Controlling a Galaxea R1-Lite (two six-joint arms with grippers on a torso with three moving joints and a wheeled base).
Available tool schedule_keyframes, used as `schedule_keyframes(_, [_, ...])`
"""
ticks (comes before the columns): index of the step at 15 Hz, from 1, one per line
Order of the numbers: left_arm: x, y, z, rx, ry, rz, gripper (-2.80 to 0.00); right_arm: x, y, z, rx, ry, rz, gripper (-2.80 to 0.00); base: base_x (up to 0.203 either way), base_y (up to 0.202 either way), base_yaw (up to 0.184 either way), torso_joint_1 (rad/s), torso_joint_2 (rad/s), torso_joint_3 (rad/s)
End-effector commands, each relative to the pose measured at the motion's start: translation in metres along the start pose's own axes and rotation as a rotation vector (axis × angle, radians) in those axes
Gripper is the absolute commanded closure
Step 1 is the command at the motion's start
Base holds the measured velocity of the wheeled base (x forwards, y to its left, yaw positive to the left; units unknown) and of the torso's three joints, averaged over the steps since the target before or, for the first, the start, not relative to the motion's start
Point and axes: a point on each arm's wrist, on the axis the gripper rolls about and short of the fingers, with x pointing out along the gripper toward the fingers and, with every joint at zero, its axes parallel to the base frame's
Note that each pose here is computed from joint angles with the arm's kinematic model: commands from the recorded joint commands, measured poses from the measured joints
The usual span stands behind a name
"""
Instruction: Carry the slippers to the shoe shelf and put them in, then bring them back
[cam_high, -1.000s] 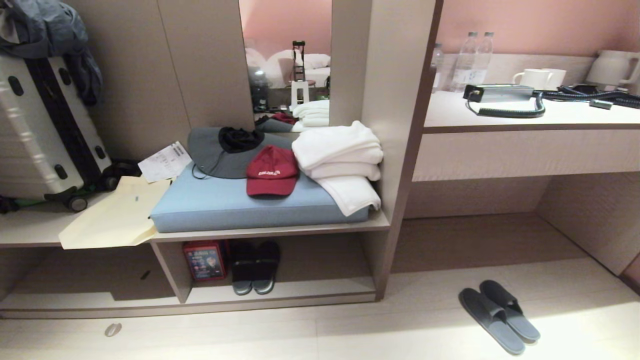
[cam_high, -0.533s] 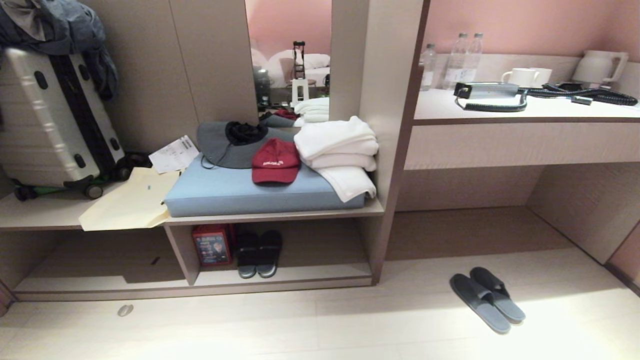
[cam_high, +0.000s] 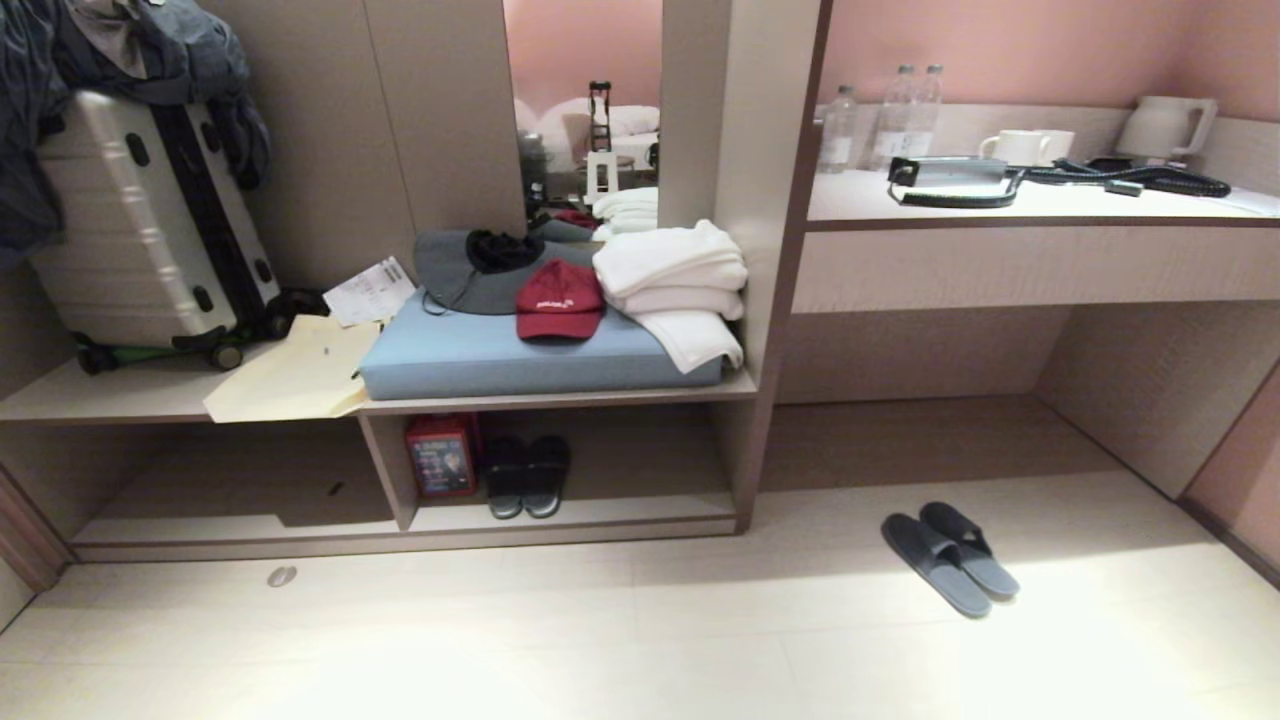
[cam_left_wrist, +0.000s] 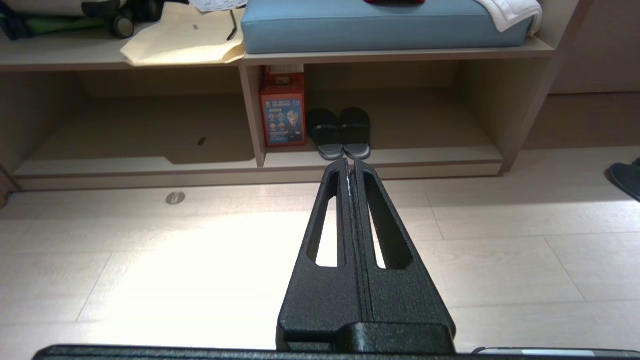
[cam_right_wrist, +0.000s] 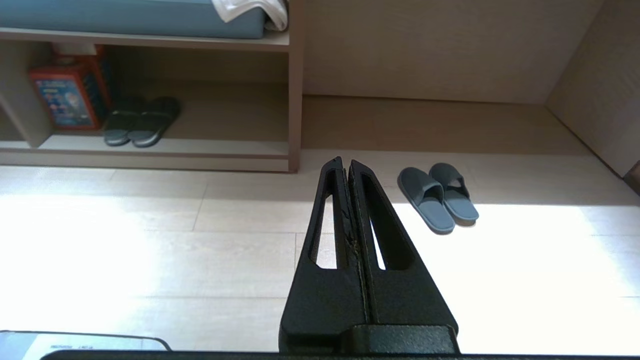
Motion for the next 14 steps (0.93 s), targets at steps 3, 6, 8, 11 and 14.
schedule_keyframes(3, [0.0001, 0.0000, 0.0000, 0.000, 0.001, 0.001, 0.00, 0.0000, 0.0000, 0.0001, -0.001, -0.001, 0.001, 0.00, -0.199, 0.000, 0.000, 0.000, 0.00, -0.001])
schedule_keyframes(6, [0.0001, 0.0000, 0.0000, 0.000, 0.001, 0.001, 0.00, 0.0000, 0.0000, 0.0001, -0.001, -0.001, 0.001, 0.00, -0.196, 0.000, 0.002, 0.001, 0.00, 0.001])
schedule_keyframes(8, [0.0001, 0.0000, 0.0000, 0.000, 0.001, 0.001, 0.00, 0.0000, 0.0000, 0.0001, -0.001, -0.001, 0.001, 0.00, -0.195, 0.000, 0.000, 0.007, 0.00, 0.003])
schedule_keyframes(11, [0.0001, 0.0000, 0.0000, -0.002, 0.001, 0.001, 0.00, 0.0000, 0.0000, 0.0001, -0.001, -0.001, 0.001, 0.00, -0.194, 0.000, 0.002, 0.003, 0.00, 0.002])
schedule_keyframes(14, [0.0001, 0.0000, 0.0000, -0.002, 0.001, 0.001, 0.00, 0.0001, 0.0000, -0.0003, -0.001, 0.000, 0.001, 0.00, -0.194, 0.000, 0.000, 0.002, 0.00, 0.000])
